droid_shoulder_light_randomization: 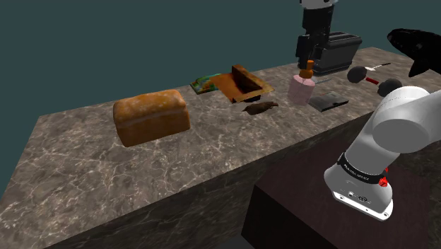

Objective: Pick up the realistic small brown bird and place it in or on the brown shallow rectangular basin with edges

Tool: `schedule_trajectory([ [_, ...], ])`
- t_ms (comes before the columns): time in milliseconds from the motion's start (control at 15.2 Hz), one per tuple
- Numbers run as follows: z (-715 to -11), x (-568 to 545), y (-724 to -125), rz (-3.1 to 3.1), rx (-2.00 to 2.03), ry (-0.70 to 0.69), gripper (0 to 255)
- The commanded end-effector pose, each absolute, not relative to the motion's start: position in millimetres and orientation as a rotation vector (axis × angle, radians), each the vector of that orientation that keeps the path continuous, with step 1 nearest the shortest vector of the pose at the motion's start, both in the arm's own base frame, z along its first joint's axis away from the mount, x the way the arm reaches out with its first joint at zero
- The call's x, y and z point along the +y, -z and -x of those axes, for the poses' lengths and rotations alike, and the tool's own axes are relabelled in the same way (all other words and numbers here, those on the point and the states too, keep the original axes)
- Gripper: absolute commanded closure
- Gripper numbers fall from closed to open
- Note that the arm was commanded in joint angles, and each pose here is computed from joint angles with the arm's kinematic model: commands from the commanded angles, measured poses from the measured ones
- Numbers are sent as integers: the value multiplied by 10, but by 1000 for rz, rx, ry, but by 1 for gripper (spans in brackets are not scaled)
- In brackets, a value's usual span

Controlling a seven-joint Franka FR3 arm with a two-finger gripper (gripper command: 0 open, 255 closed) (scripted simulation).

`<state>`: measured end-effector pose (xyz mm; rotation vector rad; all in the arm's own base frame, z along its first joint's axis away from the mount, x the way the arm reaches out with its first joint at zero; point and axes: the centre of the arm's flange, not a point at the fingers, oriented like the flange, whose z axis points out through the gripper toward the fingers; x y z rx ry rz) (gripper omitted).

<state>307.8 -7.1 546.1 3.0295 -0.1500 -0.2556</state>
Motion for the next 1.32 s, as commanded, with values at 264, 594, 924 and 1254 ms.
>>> schedule_trajectory([
  [264,-3240,-182,-5015,-3028,220,206,0],
  [594,-3484,-248,-4461,-2964,678,140,0],
  [924,-3749,-223,-3914,-2832,1121,71,0],
  [1254,-3981,-121,-3426,-2657,1501,7,0],
])
